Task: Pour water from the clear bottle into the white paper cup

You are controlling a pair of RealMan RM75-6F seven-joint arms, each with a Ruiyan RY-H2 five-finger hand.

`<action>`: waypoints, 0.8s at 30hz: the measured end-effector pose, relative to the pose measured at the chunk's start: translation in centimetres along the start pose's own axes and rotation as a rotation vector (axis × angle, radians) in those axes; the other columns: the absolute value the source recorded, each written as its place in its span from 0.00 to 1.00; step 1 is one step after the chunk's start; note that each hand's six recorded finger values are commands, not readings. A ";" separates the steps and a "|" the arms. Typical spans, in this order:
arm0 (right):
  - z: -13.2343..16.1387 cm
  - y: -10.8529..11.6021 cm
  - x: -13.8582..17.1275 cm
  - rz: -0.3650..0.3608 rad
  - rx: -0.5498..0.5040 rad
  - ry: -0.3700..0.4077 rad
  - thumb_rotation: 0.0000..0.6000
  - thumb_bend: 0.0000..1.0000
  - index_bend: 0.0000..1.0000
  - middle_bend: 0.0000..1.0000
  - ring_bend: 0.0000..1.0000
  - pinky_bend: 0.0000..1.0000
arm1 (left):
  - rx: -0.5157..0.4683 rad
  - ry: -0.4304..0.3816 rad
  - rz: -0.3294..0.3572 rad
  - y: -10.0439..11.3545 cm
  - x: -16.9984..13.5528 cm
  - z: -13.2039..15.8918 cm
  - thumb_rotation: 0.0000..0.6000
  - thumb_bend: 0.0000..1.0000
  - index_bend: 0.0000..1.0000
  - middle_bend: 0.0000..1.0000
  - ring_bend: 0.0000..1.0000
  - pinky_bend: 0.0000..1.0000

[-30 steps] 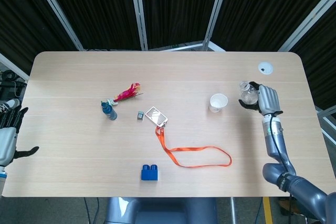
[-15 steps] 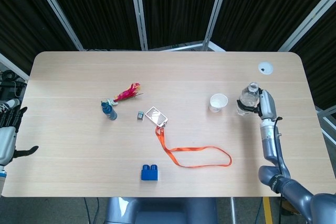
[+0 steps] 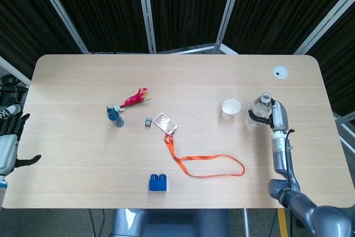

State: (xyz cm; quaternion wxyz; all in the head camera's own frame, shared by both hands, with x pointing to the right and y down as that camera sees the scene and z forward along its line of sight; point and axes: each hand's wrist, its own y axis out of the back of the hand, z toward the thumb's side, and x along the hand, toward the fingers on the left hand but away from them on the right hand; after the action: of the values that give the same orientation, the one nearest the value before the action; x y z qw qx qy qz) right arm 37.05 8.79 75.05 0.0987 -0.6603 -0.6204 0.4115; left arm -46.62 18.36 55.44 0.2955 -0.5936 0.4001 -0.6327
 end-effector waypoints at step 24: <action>-1.3 -0.9 0.3 0.019 -0.020 -0.016 1.00 0.14 0.25 0.33 0.25 0.43 | 0.002 0.001 -0.005 -0.2 0.0 0.1 1.00 0.07 0.00 0.00 0.00 0.00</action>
State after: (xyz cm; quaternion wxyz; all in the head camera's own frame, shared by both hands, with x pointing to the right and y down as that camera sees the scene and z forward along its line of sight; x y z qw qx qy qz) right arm 37.21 9.71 76.38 0.0831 -0.6638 -0.6189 0.4116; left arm -46.55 18.40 55.60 0.2943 -0.5940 0.3980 -0.6341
